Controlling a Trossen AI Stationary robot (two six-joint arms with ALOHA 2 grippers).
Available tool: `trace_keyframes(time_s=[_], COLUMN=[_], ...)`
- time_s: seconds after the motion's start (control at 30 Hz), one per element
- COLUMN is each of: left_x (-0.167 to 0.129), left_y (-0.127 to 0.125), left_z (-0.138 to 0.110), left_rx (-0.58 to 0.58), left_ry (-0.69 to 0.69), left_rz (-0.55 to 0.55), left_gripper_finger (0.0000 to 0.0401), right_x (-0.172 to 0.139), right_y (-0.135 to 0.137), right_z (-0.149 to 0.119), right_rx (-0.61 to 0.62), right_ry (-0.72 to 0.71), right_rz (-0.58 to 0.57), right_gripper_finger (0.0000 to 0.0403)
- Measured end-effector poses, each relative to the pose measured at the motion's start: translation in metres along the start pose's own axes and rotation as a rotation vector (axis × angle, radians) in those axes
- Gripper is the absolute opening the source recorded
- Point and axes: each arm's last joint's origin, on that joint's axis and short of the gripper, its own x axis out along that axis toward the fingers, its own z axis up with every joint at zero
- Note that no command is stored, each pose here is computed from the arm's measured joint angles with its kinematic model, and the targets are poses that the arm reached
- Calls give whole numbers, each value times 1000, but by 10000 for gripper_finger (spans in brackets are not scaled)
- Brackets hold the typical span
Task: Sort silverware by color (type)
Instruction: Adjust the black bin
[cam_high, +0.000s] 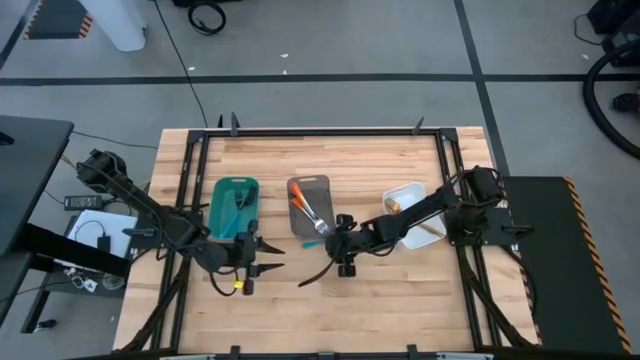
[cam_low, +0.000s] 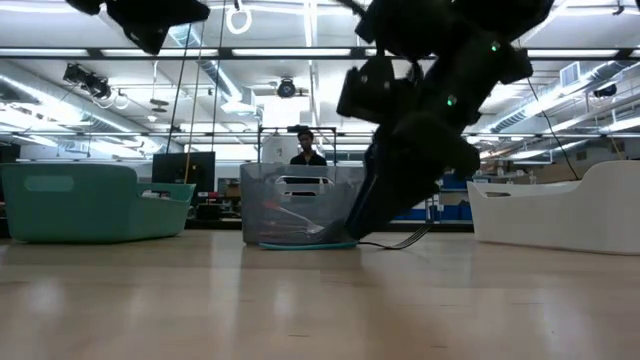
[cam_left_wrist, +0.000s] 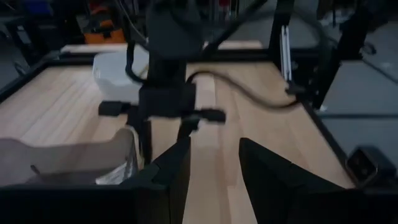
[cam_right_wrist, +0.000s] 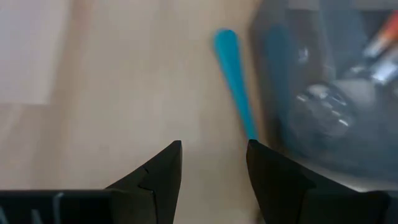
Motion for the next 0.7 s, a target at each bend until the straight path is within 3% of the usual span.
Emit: trace_keyframes(time_s=[0.2, 0.7], left_x=[1, 0], left_y=[0, -1], left_z=[7, 16], left_rx=[12, 112], left_ry=[-63, -144], left_rz=[-1, -25], left_gripper_finger=[146, 146], right_x=[4, 8], right_y=[-9, -28], right_z=[-1, 0], right_rx=[41, 76], right_ry=[4, 12], right_rz=[-76, -132], right_gripper_finger=[184, 184])
